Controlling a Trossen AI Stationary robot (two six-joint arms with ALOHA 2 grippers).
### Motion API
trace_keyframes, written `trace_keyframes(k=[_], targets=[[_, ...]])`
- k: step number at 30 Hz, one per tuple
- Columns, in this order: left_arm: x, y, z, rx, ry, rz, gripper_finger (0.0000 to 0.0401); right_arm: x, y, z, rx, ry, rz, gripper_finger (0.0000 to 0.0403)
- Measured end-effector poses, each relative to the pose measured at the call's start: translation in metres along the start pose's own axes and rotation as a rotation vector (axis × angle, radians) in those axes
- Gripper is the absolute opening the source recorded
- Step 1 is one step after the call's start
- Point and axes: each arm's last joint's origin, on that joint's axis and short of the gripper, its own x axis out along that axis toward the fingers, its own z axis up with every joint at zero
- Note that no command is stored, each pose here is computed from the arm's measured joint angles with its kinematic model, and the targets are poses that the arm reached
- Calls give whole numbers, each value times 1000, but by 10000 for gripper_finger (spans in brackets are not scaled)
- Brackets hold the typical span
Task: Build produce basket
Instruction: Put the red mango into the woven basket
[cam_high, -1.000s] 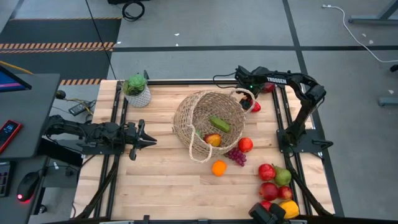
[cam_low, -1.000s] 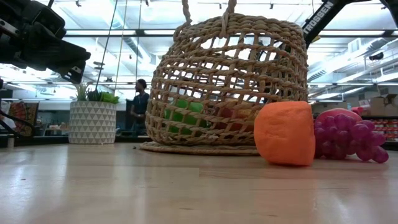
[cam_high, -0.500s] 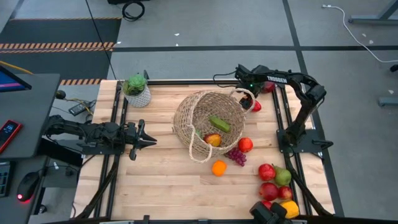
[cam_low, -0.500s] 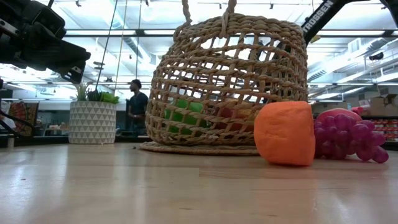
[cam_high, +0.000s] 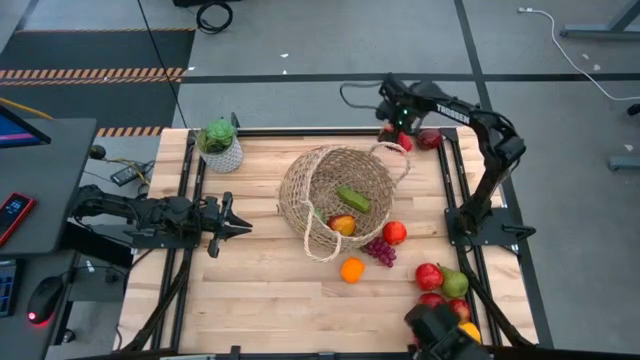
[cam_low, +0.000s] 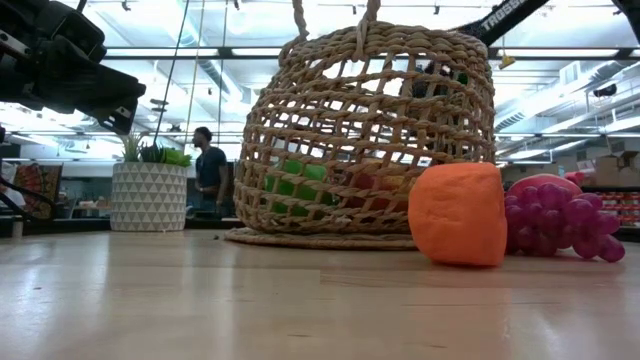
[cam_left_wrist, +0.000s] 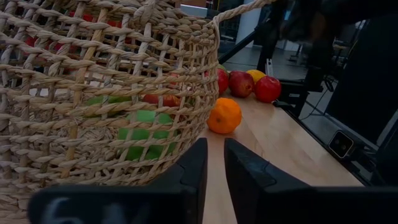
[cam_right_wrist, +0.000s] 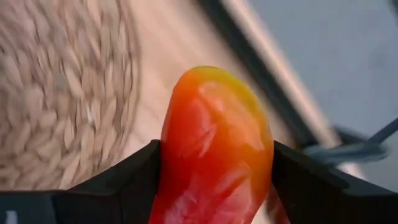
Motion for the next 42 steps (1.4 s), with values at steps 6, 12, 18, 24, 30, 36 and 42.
trace_keyframes(k=[6,12,18,24,30,36,42], targets=[[0,0,0,0,0,0,56,-42,-5,23,-34,-151,-21,282],[0,0,0,0,0,0,63,-96,-10,44,-27,-356,-63,282],[0,0,0,0,0,0,59,-143,-5,54,-22,-526,-24,282],[0,0,0,0,0,0,57,-180,8,57,-11,-664,107,282],[0,0,0,0,0,0,63,-206,24,57,-42,-755,252,282],[0,0,0,0,0,0,58,-224,42,58,-123,-824,566,282],[0,0,0,0,0,0,57,-244,60,60,-250,-816,1081,282]])
